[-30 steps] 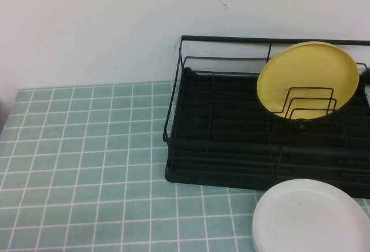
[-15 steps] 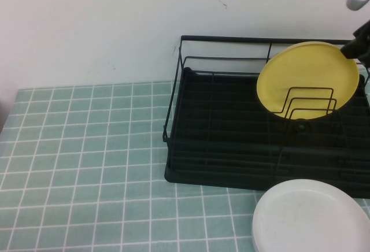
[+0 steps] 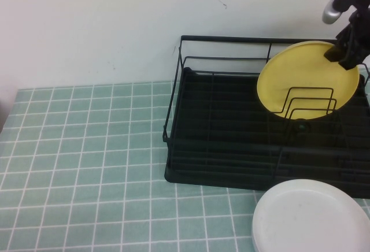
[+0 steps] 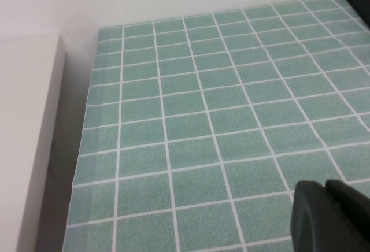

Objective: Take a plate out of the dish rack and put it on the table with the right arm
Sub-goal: Grasp the plate from the shelf

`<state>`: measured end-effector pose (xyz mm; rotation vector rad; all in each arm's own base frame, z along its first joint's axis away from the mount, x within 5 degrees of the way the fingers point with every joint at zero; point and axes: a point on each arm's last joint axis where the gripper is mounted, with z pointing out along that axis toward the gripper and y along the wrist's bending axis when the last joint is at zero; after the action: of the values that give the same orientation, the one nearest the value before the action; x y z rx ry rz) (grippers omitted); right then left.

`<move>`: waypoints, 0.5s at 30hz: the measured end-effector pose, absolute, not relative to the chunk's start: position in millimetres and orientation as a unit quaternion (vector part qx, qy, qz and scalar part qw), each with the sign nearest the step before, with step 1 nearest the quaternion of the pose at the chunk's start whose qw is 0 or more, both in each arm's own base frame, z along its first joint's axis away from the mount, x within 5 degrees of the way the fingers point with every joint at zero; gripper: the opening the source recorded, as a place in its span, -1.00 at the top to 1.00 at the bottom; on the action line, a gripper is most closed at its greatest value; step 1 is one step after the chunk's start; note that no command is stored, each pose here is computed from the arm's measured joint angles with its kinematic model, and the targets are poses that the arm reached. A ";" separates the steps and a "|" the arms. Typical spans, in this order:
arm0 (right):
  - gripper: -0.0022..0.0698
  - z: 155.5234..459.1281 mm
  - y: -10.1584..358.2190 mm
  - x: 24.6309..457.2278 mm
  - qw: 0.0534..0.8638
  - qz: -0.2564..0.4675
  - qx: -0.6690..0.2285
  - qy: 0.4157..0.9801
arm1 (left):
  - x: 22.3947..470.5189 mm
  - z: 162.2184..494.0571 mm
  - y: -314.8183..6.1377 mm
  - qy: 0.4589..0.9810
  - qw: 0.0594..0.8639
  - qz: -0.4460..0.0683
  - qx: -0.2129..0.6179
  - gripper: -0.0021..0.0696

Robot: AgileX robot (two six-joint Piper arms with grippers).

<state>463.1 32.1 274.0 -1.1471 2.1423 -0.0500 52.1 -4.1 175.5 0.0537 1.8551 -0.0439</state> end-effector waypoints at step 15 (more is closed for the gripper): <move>0.59 262.6 32.0 467.4 0.337 -0.022 -0.460 0.821 | 52.1 175.5 -4.1 0.800 0.599 -0.019 0.023 0.95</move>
<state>467.4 32.0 262.6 -1.1978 2.1412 -0.0562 52.1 -4.1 175.5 0.0537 1.8551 -0.0439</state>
